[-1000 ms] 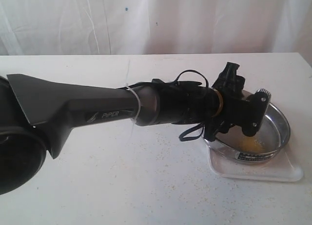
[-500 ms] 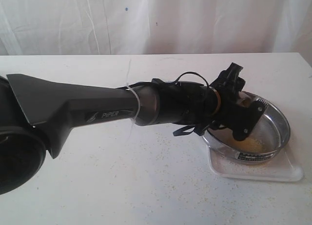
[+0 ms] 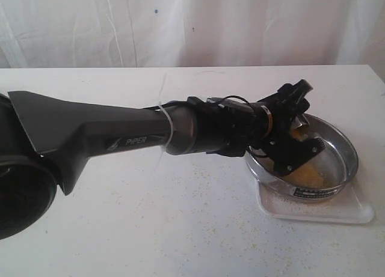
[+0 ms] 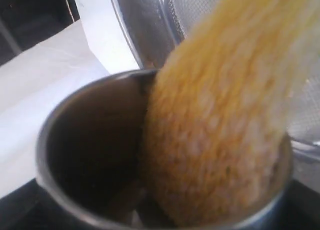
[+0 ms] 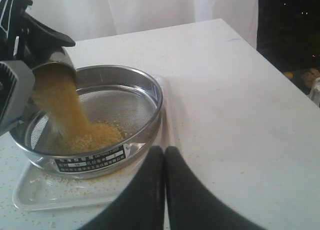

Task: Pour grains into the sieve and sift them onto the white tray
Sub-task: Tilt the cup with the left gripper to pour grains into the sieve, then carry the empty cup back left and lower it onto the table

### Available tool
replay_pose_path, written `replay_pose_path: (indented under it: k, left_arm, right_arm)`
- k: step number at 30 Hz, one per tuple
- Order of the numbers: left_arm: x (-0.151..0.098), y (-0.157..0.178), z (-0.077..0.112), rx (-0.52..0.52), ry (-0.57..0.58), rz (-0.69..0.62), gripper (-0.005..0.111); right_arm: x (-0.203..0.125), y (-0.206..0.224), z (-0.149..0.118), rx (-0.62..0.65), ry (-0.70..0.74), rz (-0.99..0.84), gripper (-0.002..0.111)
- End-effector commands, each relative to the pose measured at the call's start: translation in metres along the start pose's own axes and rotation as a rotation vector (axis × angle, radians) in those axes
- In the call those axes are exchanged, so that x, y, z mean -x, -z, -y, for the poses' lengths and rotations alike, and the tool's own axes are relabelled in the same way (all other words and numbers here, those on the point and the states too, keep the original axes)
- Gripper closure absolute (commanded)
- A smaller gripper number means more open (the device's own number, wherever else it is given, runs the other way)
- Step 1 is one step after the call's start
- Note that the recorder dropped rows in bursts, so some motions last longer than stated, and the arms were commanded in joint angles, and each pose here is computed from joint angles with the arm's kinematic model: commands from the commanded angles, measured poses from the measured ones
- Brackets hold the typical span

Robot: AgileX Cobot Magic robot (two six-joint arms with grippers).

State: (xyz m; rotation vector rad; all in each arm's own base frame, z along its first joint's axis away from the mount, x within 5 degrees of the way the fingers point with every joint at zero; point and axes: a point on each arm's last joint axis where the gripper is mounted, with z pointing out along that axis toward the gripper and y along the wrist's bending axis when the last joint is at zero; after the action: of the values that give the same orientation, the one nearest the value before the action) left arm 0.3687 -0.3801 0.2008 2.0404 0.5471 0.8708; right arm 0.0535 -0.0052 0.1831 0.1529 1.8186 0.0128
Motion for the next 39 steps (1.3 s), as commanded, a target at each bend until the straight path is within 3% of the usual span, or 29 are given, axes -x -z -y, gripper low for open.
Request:
replay_pose_path:
  k: [1, 8, 24, 33, 39]
  left_arm:
    - [-0.004, 0.005, -0.010, 0.034, -0.214, -0.031, 0.107]
    - [-0.019, 0.006, -0.008, -0.030, -0.454, -0.195, 0.107]
    - [-0.010, -0.002, 0.000, -0.030, -0.471, -0.169, 0.107]
    - [-0.019, 0.033, -0.043, 0.110, 0.062, -0.203, 0.107]
    - [-0.042, 0.076, -0.082, 0.252, 0.660, -0.162, 0.107]
  right_arm:
    - [0.000, 0.000, 0.000, 0.002, 0.003, 0.007, 0.108]
    - [0.000, 0.000, 0.000, 0.002, 0.003, 0.007, 0.108]
    - [0.000, 0.000, 0.000, 0.002, 0.003, 0.007, 0.108]
    - [0.000, 0.000, 0.000, 0.002, 0.003, 0.007, 0.108]
    - [0.000, 0.000, 0.000, 0.002, 0.003, 0.007, 0.108]
